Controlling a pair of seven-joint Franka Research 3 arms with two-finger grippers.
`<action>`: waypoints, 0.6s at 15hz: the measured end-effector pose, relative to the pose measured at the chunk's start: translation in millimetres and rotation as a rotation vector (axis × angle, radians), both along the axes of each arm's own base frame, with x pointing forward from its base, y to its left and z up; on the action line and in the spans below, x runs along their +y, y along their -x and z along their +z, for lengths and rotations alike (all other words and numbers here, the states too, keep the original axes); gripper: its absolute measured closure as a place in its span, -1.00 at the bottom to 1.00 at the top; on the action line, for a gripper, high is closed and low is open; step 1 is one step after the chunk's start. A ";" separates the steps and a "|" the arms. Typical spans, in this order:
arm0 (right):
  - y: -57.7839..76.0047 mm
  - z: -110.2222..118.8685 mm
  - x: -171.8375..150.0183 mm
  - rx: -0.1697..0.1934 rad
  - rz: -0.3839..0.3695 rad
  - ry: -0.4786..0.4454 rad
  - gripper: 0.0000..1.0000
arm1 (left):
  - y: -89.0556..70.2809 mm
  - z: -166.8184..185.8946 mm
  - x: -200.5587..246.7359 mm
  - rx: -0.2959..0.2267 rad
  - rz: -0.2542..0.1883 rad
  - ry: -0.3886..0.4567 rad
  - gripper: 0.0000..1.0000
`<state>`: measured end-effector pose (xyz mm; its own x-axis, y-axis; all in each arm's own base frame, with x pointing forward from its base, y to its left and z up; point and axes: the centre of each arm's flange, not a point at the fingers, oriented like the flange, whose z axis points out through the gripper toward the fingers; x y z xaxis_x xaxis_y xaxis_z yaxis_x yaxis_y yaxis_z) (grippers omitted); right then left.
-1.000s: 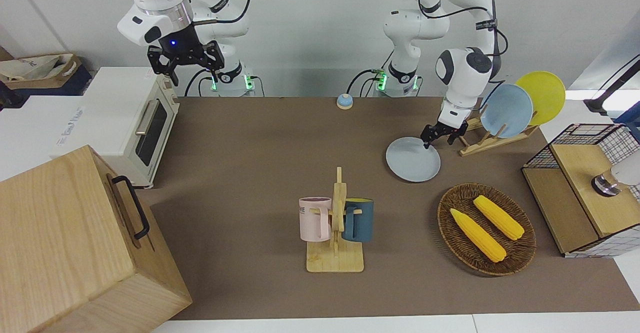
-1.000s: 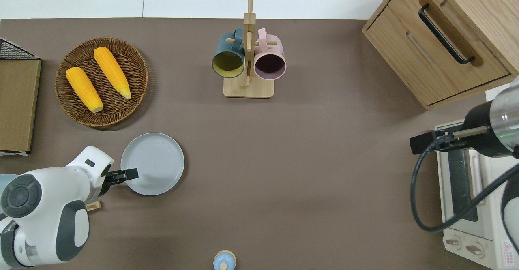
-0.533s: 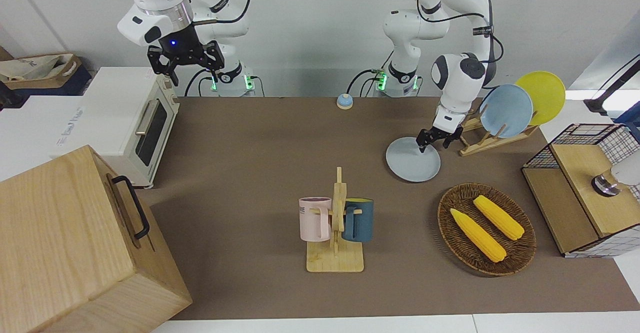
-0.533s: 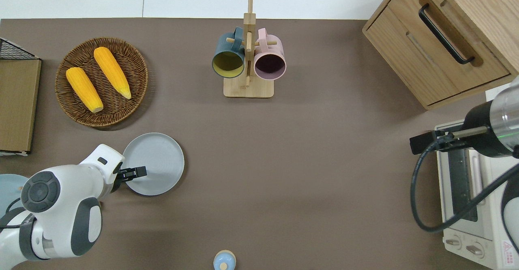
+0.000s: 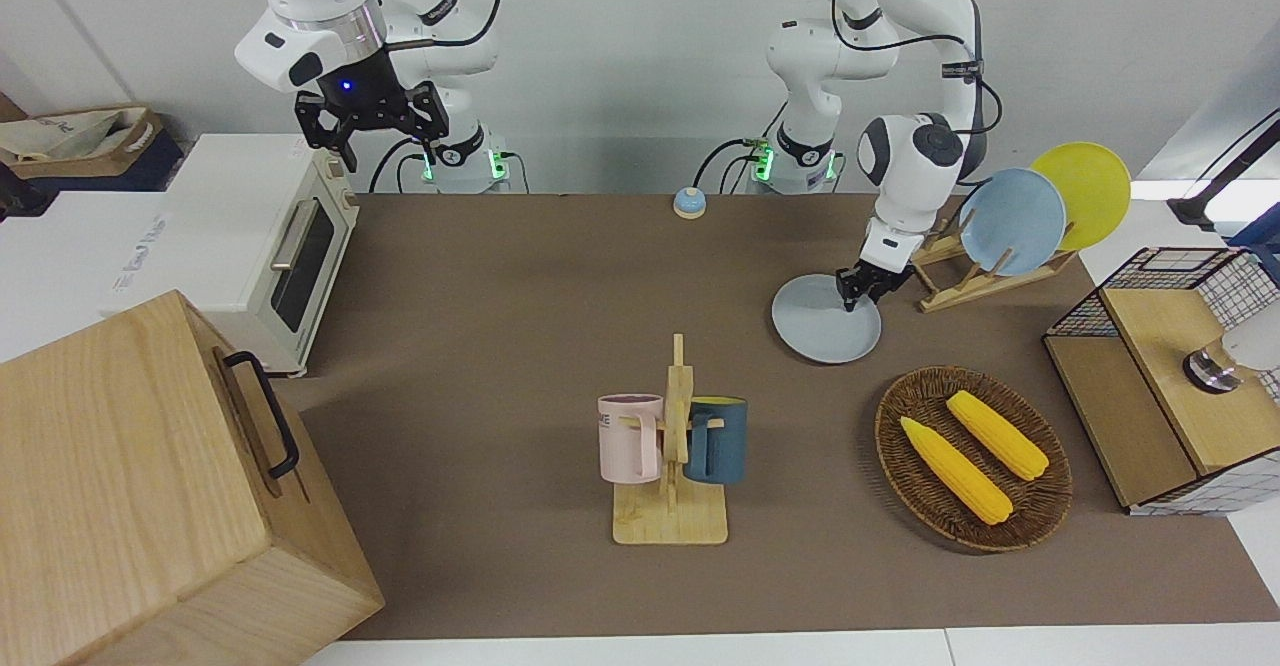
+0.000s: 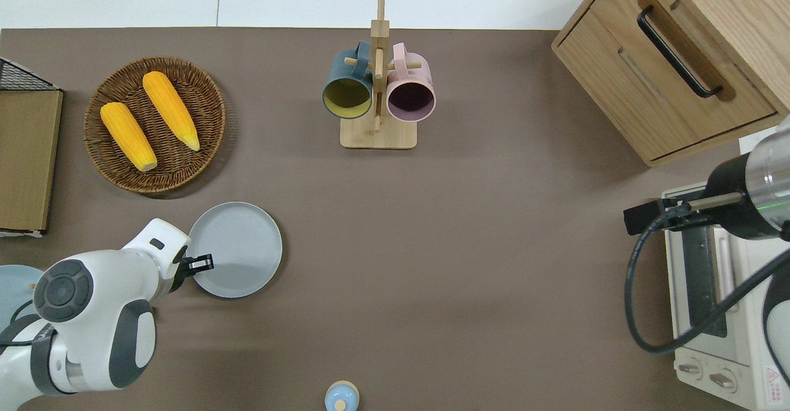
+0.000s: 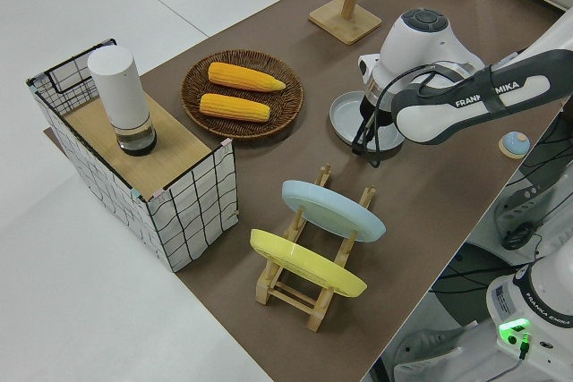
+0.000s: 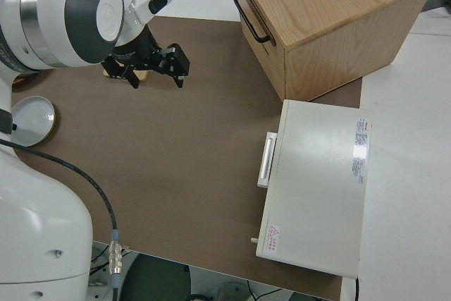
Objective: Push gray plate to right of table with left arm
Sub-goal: 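Push the gray plate with the left gripper across the table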
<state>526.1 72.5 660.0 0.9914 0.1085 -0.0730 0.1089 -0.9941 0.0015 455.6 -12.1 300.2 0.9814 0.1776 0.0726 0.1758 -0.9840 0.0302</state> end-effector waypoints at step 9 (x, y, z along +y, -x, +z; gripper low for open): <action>0.0 0.0 0.0 0.000 0.000 0.000 -0.97 | -2.0 3.8 -0.7 -0.013 0.020 0.002 0.90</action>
